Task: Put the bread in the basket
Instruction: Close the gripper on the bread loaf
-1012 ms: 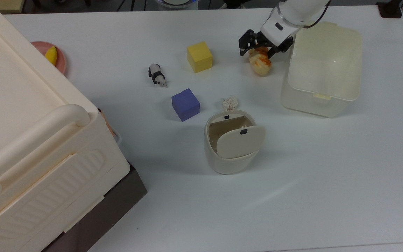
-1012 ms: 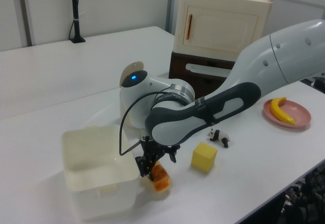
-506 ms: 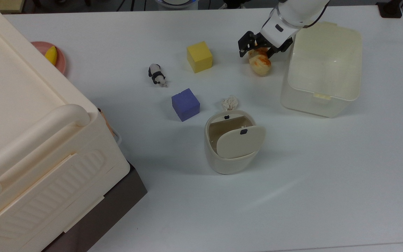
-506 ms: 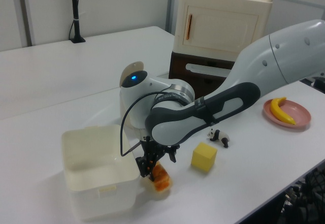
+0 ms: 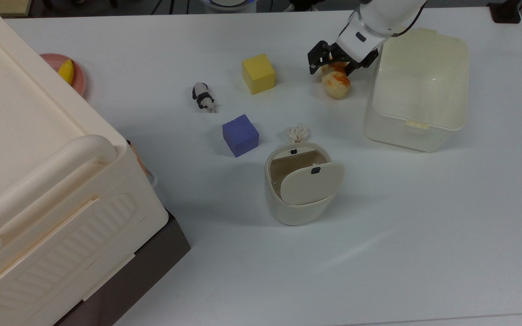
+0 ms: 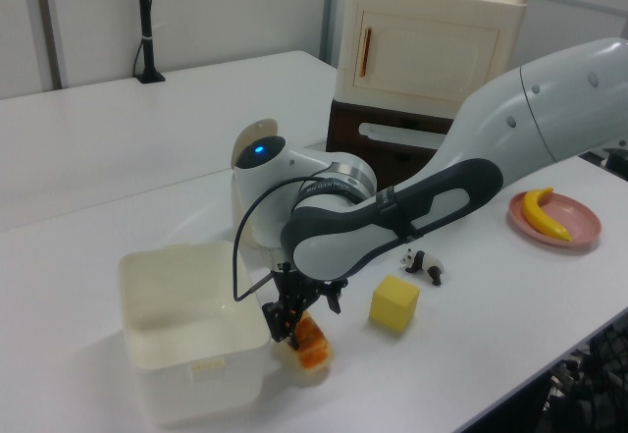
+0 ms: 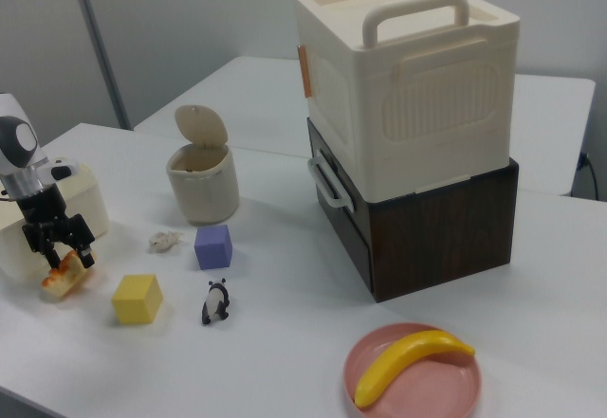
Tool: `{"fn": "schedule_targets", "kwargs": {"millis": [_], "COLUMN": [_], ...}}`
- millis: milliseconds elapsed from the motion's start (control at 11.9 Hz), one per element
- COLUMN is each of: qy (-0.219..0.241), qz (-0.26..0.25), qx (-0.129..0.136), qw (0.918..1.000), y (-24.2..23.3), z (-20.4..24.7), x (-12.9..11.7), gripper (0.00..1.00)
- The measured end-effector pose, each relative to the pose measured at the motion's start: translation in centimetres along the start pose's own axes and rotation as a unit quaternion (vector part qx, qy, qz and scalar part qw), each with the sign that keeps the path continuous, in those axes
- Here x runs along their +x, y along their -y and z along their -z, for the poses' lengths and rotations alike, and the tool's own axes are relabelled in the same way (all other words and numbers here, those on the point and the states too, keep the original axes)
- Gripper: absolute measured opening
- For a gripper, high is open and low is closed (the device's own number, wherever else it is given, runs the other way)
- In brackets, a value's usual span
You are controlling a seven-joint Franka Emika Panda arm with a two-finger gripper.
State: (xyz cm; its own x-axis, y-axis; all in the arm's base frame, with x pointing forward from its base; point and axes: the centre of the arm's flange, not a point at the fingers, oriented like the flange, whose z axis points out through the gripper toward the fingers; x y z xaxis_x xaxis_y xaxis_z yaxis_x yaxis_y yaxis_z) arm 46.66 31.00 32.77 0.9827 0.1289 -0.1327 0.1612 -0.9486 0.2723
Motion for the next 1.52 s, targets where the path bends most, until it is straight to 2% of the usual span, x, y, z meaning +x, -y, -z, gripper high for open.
{"fn": "schedule_targets", "kwargs": {"millis": [253,422,506,590,843,928,1096,1518], "qy": [0.000,0.001,0.002,0.006,0.008,0.008,0.008,0.009], "qz": [-0.001,0.002,0.013,0.026,0.045,0.047,0.052,0.058], "qx": [0.000,0.001,0.003,0.012,0.024,0.024,0.024,0.025], "qw": [1.0000,1.0000,0.9999,0.9996,0.9987,0.9985,0.9983,0.9980], "y": [-0.2,-0.5,-1.1,-1.6,-2.0,-2.0,-1.9,-1.9], "z": [0.0,-0.1,-0.1,0.0,0.3,0.4,0.3,0.3], "x": [0.1,0.3,0.6,0.9,1.3,1.3,1.3,1.3], "gripper": [1.00,0.96,0.87,0.70,0.37,0.22,0.05,0.04]}}
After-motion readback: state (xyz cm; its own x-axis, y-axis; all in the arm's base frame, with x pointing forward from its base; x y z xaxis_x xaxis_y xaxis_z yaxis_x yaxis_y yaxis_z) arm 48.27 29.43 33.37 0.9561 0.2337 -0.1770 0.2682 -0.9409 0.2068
